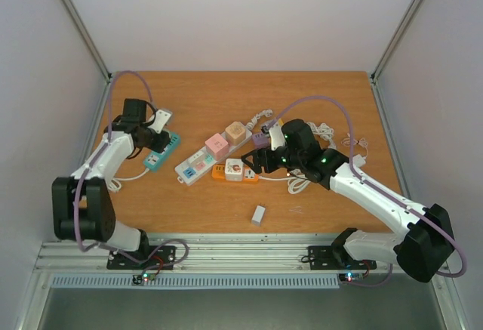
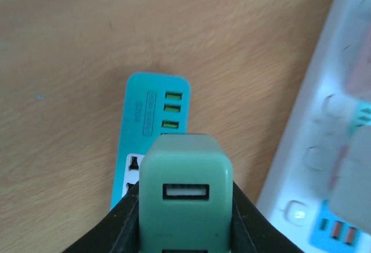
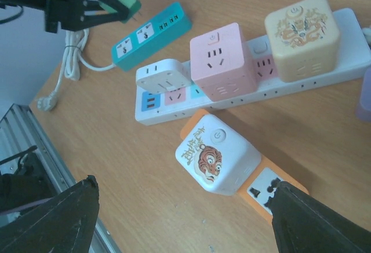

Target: Insert the plug

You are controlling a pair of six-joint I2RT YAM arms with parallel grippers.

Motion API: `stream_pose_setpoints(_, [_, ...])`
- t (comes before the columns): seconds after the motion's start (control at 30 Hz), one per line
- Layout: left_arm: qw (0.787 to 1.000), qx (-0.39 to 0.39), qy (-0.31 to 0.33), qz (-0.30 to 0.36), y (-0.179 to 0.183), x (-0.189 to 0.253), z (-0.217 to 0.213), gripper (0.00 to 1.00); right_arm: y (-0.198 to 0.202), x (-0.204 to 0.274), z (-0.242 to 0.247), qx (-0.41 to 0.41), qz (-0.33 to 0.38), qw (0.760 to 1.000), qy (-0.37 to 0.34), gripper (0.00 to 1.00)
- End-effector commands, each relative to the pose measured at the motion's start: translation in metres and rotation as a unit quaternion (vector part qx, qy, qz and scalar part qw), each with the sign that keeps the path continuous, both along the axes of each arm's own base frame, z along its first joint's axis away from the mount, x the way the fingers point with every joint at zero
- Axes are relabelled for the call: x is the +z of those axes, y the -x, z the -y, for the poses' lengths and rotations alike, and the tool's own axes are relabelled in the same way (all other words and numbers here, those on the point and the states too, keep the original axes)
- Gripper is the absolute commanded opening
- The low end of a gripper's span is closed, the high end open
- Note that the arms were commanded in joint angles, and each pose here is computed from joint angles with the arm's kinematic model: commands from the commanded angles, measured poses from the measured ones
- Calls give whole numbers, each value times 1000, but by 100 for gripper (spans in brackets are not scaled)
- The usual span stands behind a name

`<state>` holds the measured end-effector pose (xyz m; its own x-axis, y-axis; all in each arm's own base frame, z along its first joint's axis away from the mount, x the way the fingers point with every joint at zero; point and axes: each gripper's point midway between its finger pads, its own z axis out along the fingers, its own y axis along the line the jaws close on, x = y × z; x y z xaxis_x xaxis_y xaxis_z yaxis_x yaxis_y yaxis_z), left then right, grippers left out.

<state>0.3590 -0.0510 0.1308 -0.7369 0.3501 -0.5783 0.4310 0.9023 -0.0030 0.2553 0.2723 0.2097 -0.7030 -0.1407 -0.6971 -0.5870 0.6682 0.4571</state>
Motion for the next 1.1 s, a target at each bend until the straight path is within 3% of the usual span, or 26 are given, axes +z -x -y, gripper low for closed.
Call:
stream_pose_setpoints(0.0, [999,-18,-39,-15,-17,-26,-22,10,-1,-2,3,-12,-16,1000,-17,81])
stream_pose_setpoints(0.47, [996,-4,-81,-29,-17,-45,-52,9,2,-6,7,-11,-18,1000,-14,81])
stream_pose_setpoints(0.9, [997,-37,-34,-58,-13,-61,-39,10,3,-17,0,0,-43,999,-12,81])
stream_pose_setpoints(1.07, [996,-32,-50,-62,-10,-67,-44,10,3,-18,1,-1,-44,999,-11,81])
